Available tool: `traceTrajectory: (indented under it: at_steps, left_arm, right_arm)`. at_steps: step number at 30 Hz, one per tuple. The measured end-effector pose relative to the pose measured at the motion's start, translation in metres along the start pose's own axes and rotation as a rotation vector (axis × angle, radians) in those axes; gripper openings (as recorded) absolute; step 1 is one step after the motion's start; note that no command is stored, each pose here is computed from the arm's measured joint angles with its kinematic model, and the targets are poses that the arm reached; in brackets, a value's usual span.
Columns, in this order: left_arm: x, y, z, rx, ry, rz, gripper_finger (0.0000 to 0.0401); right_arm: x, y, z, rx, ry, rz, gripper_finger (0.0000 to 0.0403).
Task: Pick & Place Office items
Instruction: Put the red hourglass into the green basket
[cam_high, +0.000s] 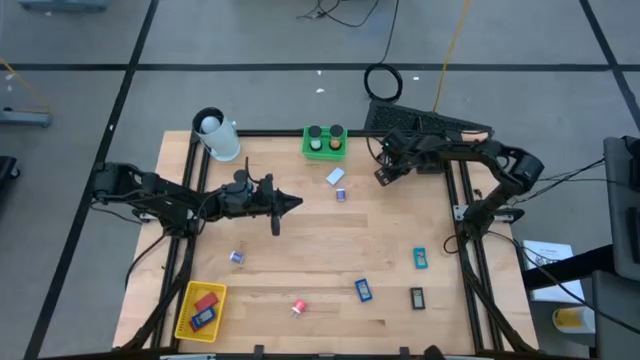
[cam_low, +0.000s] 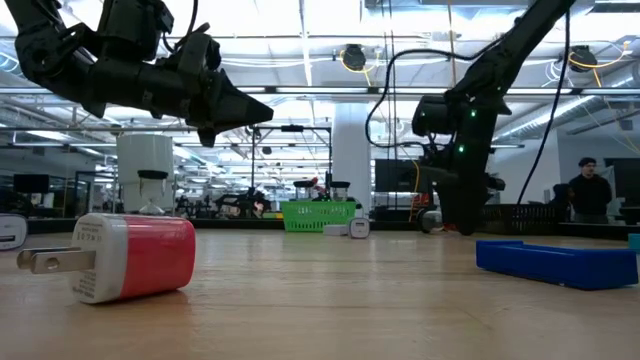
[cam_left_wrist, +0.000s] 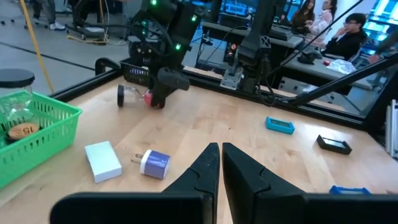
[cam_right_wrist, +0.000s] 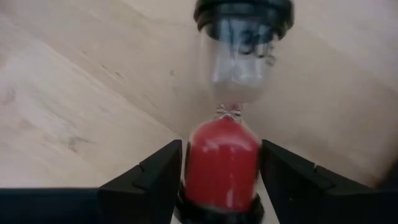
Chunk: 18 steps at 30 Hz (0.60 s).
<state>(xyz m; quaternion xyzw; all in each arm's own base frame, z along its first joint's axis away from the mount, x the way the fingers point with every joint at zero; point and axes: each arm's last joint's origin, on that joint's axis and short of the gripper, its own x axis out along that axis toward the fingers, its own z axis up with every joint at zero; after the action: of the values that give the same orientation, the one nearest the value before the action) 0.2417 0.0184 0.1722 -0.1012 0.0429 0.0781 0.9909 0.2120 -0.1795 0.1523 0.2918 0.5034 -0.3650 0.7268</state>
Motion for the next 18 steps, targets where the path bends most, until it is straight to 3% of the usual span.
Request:
traceTrajectory:
  at_steps: [6,18]
  left_arm:
    - [0.0,0.0,0.0,-0.043,0.0,0.0,0.0024]
    - [0.0,0.009,0.002,-0.249,-0.017,0.049,0.0024]
  right_arm:
    - [0.01,0.001,0.001,-0.008,0.008,0.01,0.0163]
    - [-0.031,0.017,-0.006,-0.118,-0.191,0.09,0.017]
